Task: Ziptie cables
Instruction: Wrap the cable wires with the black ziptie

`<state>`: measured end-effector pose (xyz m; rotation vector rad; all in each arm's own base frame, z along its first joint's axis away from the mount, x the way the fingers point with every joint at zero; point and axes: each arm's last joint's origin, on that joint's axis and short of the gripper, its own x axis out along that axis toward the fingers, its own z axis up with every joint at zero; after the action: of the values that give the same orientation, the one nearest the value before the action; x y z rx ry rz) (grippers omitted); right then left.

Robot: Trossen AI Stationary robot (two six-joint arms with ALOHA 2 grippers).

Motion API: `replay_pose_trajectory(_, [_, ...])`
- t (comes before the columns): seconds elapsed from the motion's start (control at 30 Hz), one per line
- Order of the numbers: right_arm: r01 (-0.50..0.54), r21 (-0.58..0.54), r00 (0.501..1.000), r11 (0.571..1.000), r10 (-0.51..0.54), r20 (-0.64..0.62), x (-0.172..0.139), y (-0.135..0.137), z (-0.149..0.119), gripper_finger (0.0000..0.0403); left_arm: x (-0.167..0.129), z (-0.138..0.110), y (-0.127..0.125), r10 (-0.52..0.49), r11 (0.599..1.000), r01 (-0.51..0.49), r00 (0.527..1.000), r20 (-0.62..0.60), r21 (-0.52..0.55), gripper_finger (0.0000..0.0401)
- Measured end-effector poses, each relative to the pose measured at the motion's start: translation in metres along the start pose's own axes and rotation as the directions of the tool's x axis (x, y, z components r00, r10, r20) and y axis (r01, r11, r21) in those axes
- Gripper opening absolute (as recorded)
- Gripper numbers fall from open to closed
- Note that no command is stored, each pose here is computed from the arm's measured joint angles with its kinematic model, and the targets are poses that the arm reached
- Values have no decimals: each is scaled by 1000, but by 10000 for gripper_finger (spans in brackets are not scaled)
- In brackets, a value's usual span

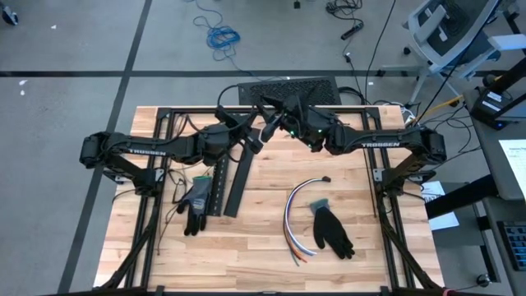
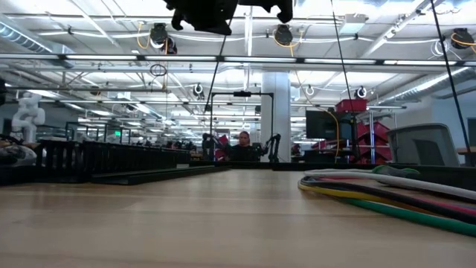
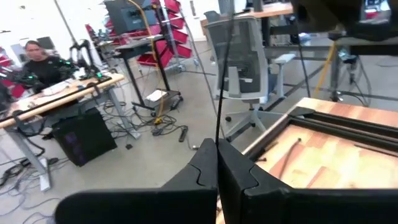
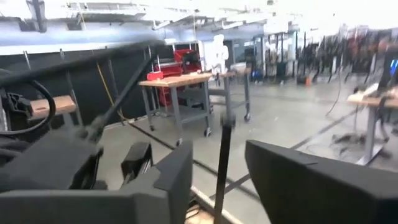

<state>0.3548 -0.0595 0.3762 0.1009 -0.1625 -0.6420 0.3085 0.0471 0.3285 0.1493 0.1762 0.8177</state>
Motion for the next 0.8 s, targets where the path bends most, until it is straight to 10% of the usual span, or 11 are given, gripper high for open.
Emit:
replay_pose_trajectory(0.27, [20,-132,1000,991,-18,16,-18,-16,31,184,-12,0,7,-123,991,126,990,-63,52,0])
replay_pose_trajectory(0.4, [-96,-140,995,985,89,-51,-32,-33,46,179,-25,7,21,-337,941,335,939,-68,-43,0])
replay_pose_trajectory(0.53, [-358,-57,922,932,344,-179,-41,-49,51,172,-29,14,38,-640,760,631,768,-14,-155,0])
replay_pose_trajectory(0.8, [-698,119,671,707,703,-236,-47,-49,49,169,-29,27,49,-945,237,946,277,173,-222,0])
